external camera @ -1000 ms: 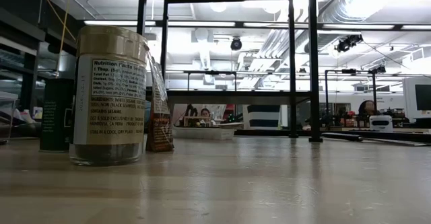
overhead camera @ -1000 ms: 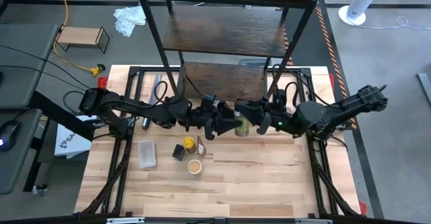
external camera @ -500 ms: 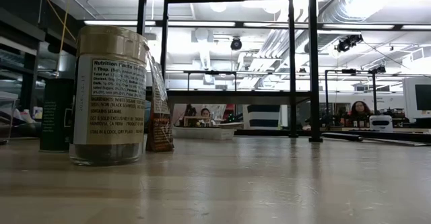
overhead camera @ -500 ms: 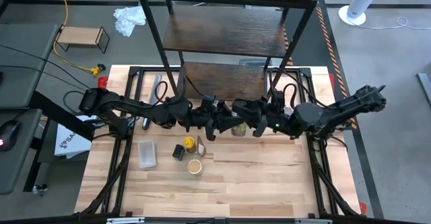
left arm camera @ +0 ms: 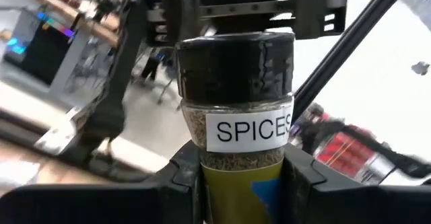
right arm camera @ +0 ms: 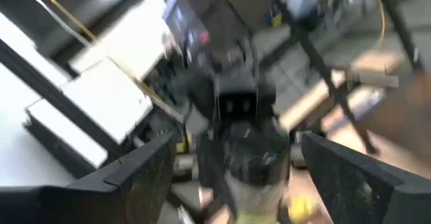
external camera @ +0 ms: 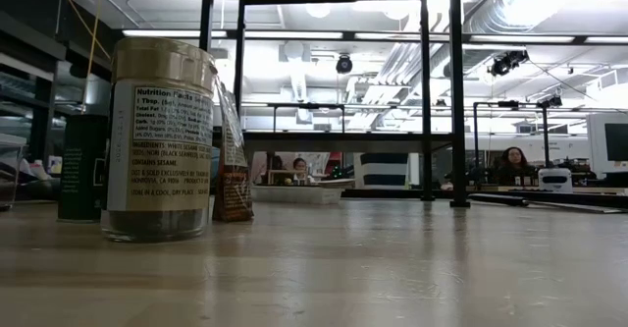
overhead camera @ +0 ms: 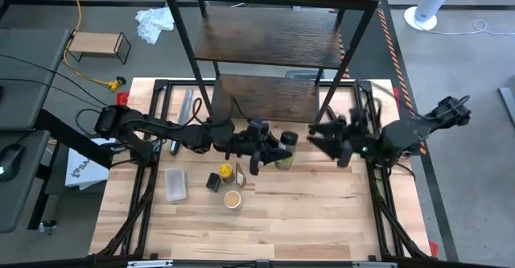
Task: Shelf spices
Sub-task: Adjust the black seasoning bottle
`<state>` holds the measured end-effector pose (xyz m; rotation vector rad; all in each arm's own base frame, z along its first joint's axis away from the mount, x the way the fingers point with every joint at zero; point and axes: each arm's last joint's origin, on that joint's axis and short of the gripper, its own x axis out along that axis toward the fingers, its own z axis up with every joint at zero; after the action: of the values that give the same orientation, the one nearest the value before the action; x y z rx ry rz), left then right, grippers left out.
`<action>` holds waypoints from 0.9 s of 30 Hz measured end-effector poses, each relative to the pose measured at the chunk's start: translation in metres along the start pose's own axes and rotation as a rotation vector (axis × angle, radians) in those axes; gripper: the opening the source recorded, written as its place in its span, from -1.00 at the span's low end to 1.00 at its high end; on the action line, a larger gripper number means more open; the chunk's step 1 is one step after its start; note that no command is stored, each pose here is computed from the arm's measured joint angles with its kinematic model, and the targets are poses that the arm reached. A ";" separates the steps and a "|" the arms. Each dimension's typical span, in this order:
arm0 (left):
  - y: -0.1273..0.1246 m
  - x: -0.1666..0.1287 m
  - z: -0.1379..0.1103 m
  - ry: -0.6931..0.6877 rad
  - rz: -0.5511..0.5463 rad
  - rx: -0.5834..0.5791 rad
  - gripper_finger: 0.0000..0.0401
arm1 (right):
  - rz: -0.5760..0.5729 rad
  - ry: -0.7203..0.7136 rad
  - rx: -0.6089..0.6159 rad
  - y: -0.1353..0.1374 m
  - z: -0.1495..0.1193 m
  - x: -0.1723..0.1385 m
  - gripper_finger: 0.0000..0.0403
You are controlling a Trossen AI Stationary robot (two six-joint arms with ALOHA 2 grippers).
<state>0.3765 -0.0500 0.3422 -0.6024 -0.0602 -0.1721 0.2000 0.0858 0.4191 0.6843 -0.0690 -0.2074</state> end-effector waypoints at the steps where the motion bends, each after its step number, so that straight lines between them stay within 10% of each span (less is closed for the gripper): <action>1: 0.001 0.000 -0.002 0.019 0.013 0.008 -0.47 | -0.008 0.031 0.003 0.001 -0.007 0.001 0.57; 11: 0.000 0.000 0.001 -0.021 0.016 0.029 -0.47 | -0.184 0.013 -0.060 0.001 -0.047 0.029 0.58; 27: -0.007 0.000 -0.002 -0.019 -0.015 0.014 -0.47 | -0.053 -0.043 -0.099 -0.002 -0.041 0.068 0.53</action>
<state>0.3753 -0.0569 0.3447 -0.5902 -0.0836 -0.1802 0.2714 0.0955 0.3860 0.5831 -0.0813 -0.2752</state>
